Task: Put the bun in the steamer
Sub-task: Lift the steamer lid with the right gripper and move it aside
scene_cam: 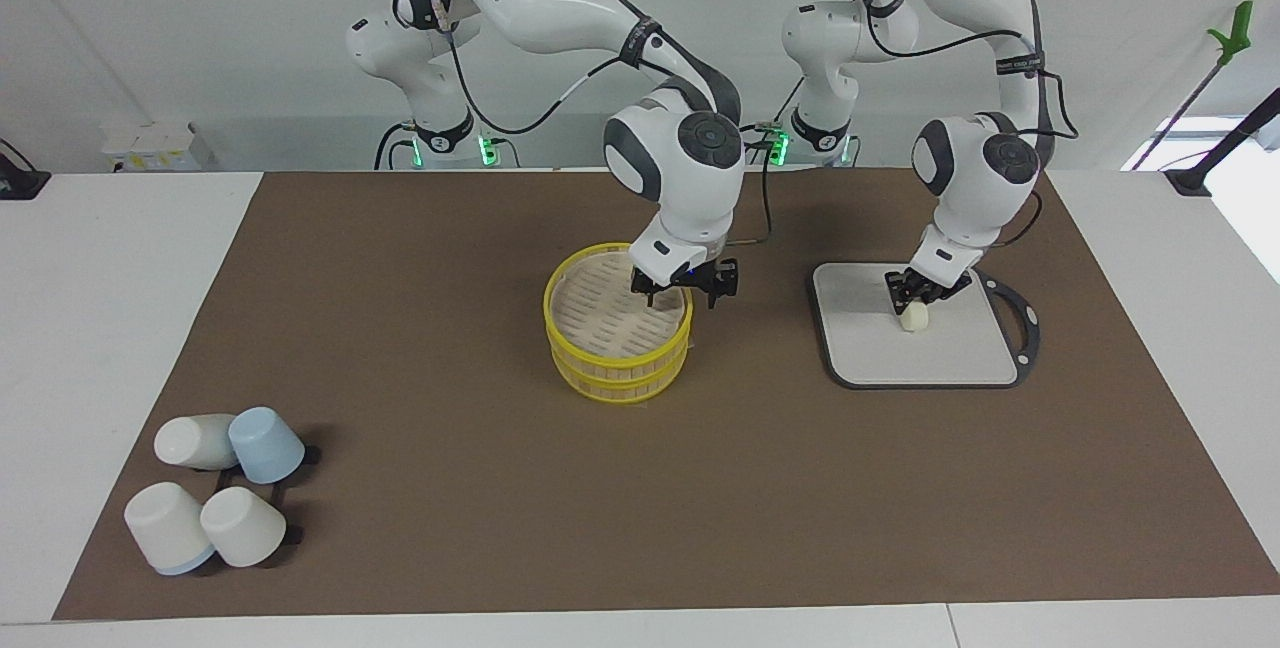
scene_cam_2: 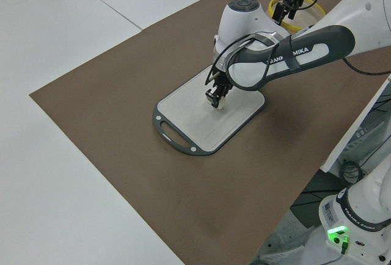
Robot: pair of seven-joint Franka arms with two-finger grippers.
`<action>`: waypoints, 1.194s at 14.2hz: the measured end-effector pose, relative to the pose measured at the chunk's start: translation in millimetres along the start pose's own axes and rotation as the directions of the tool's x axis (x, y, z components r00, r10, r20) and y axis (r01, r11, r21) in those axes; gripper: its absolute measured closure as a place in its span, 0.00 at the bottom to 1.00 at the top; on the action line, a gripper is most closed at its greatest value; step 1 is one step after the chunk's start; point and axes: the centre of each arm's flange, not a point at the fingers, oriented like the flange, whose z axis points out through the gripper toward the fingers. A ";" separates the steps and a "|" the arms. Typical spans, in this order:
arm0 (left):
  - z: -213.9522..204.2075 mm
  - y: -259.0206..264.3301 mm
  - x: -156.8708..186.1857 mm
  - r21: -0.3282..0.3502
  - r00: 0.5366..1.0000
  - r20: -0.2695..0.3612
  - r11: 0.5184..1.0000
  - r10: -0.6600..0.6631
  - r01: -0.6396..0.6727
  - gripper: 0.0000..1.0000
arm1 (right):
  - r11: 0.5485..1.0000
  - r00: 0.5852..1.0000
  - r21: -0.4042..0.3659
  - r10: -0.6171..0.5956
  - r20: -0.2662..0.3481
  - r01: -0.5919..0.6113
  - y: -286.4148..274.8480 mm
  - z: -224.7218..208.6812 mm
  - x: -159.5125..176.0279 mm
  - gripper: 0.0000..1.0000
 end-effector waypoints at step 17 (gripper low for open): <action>-165.3 11.5 45.3 -0.036 0.993 0.116 0.999 0.006 -0.002 0.70 | 0.999 0.998 0.017 -0.035 -0.053 0.036 83.7 -41.7 59.4 0.91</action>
